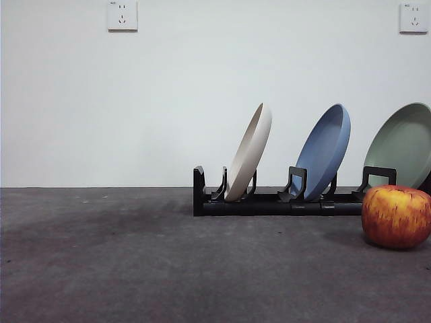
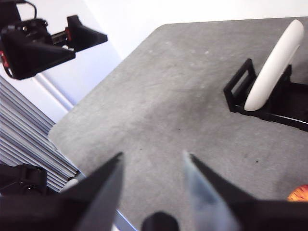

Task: Take the yellow plate from the plate rack,put the plate on the table,take the apple from the table,put the apple in the plate

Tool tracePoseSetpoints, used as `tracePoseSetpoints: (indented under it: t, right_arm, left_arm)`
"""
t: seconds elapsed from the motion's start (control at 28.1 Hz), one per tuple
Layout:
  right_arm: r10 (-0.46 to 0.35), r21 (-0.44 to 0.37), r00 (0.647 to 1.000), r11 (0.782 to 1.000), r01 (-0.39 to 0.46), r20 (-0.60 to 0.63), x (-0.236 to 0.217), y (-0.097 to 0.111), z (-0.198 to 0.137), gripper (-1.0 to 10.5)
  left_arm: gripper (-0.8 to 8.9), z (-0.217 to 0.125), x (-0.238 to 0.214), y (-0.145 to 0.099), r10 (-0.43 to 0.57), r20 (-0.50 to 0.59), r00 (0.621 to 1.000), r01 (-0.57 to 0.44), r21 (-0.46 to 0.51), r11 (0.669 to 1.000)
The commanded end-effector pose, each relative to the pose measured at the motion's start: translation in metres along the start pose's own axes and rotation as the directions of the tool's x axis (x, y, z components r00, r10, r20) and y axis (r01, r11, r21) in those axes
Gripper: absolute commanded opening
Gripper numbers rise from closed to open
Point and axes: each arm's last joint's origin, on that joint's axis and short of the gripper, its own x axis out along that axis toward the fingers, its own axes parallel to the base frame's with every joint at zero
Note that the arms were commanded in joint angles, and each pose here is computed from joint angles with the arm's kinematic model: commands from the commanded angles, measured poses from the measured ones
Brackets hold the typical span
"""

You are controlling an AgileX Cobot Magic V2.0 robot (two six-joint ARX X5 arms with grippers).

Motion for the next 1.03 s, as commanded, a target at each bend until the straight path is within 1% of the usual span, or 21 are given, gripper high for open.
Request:
tracePoseSetpoints:
  t: [0.04,0.25,0.36,0.43,0.5,0.53,0.57,0.64,0.68,0.71,0.86,0.96,1.03]
  right_arm:
    - [-0.022,0.000,1.000,1.000,0.022,0.004,0.000,-0.001,0.002,-0.1]
    - [-0.029,0.011,1.000,1.000,0.029,-0.007,0.005,-0.006,0.004,-0.1]
    - [-0.029,0.012,1.000,1.000,0.029,-0.008,0.006,-0.007,0.005,-0.1]
    - [-0.029,0.008,1.000,1.000,0.029,-0.004,0.007,-0.008,0.006,-0.1]
    - [-0.029,0.003,1.000,1.000,0.029,0.001,0.008,-0.009,0.007,0.1]
    - [-0.031,0.003,1.000,1.000,0.031,0.002,0.008,-0.010,0.008,0.7]
    - [-0.037,0.009,0.999,0.999,0.037,0.002,0.009,-0.011,0.008,1.9]
    - [-0.061,0.040,0.998,0.997,0.061,0.003,0.011,-0.014,0.010,4.8]
    - [-0.076,0.049,0.997,0.996,0.076,-0.001,0.012,-0.016,0.010,5.4]
    - [-0.088,0.053,0.996,0.995,0.089,-0.006,0.013,-0.017,0.011,5.4]
    - [-0.089,0.064,0.996,0.994,0.090,-0.018,0.018,-0.022,0.012,5.4]
    - [-0.089,0.071,0.996,0.993,0.090,-0.028,0.021,-0.026,0.013,5.4]
    - [-0.089,0.080,0.995,0.993,0.091,-0.038,0.023,-0.028,0.014,5.4]
  left_arm:
    - [6.92,0.006,0.021,0.008,-0.016,-0.015,1.000,0.016,0.012,1.000]
    - [6.92,0.016,0.067,0.030,-0.033,-0.069,0.997,0.032,-0.014,0.999]
    - [6.92,0.016,0.089,0.039,-0.041,-0.095,0.995,0.038,-0.026,0.999]
    - [6.92,0.015,0.103,0.046,-0.028,-0.112,0.993,0.024,-0.032,0.999]
    - [6.92,0.012,0.119,0.054,-0.031,-0.120,0.992,0.027,-0.035,0.999]
    - [6.92,0.010,0.127,0.058,-0.032,-0.123,0.992,0.027,-0.036,0.999]
    - [6.92,0.008,0.134,0.062,-0.026,-0.123,0.992,0.022,-0.035,0.999]
    - [6.92,0.001,0.149,0.068,-0.001,-0.127,0.992,-0.003,-0.030,1.000]
    - [6.92,-0.002,0.155,0.072,0.010,-0.129,0.992,-0.014,-0.029,0.999]
    - [6.92,-0.005,0.162,0.076,0.011,-0.128,0.992,-0.015,-0.028,0.999]
    - [6.91,-0.016,0.189,0.090,0.016,-0.158,0.987,-0.022,-0.042,0.999]
    - [6.91,-0.015,0.212,0.099,0.012,-0.170,0.985,-0.019,-0.043,0.999]
    - [6.91,-0.014,0.229,0.104,0.028,-0.176,0.984,-0.035,-0.038,0.999]
